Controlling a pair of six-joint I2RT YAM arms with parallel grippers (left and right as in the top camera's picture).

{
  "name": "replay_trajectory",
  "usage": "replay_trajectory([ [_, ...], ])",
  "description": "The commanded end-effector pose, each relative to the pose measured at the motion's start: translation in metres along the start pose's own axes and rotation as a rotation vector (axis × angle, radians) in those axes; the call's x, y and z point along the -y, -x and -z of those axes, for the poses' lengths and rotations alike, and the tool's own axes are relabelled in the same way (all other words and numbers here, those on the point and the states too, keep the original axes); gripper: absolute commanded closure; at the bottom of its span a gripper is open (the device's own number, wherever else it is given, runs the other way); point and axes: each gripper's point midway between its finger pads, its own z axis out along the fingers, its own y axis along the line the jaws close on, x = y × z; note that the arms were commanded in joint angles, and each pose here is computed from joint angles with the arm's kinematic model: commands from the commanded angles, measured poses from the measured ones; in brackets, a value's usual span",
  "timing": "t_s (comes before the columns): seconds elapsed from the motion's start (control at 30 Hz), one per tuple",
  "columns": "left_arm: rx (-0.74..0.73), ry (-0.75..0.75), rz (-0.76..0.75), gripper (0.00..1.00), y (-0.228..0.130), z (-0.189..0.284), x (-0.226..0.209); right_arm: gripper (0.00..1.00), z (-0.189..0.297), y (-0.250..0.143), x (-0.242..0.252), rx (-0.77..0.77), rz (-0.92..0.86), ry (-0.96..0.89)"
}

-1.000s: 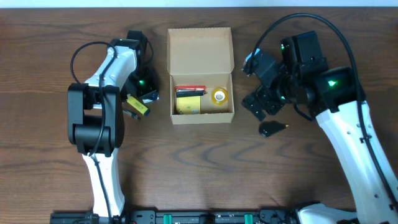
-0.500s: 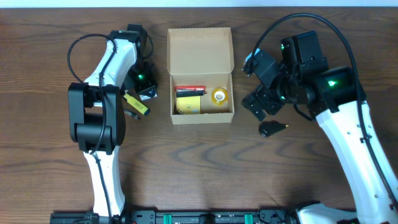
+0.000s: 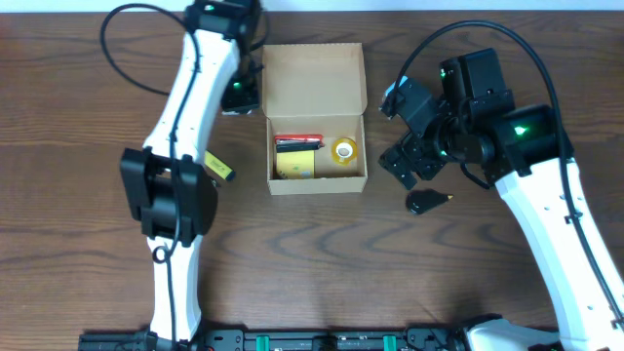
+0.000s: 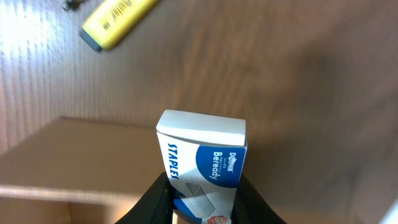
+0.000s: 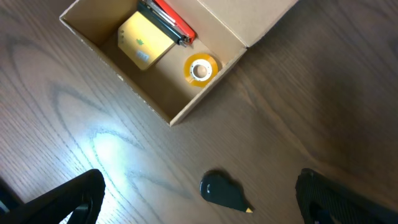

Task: Pack container
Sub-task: 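Carry the staples box with the left gripper over the box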

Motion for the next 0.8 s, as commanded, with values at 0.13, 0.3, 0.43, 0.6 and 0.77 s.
replay_trajectory([
  [0.13, 0.039, -0.085, -0.038, 0.74, -0.052, 0.017, -0.013, 0.01, 0.006, 0.0, 0.0, 0.015, -0.009, -0.006],
  [0.3, -0.008, -0.094, -0.062, 0.73, -0.092, 0.02, -0.032, 0.01, 0.006, 0.0, 0.0, 0.015, -0.009, -0.006],
  [0.43, -0.101, -0.084, -0.092, 0.73, -0.121, 0.022, -0.04, 0.01, 0.006, 0.0, 0.0, 0.015, -0.009, -0.006],
  [0.6, -0.135, -0.055, -0.096, 0.72, -0.127, 0.022, -0.046, 0.01, 0.006, 0.0, 0.0, 0.015, -0.009, -0.006],
  [0.77, -0.123, -0.053, -0.098, 0.7, -0.125, 0.022, -0.048, 0.01, 0.006, 0.0, 0.0, 0.015, -0.009, -0.006],
])
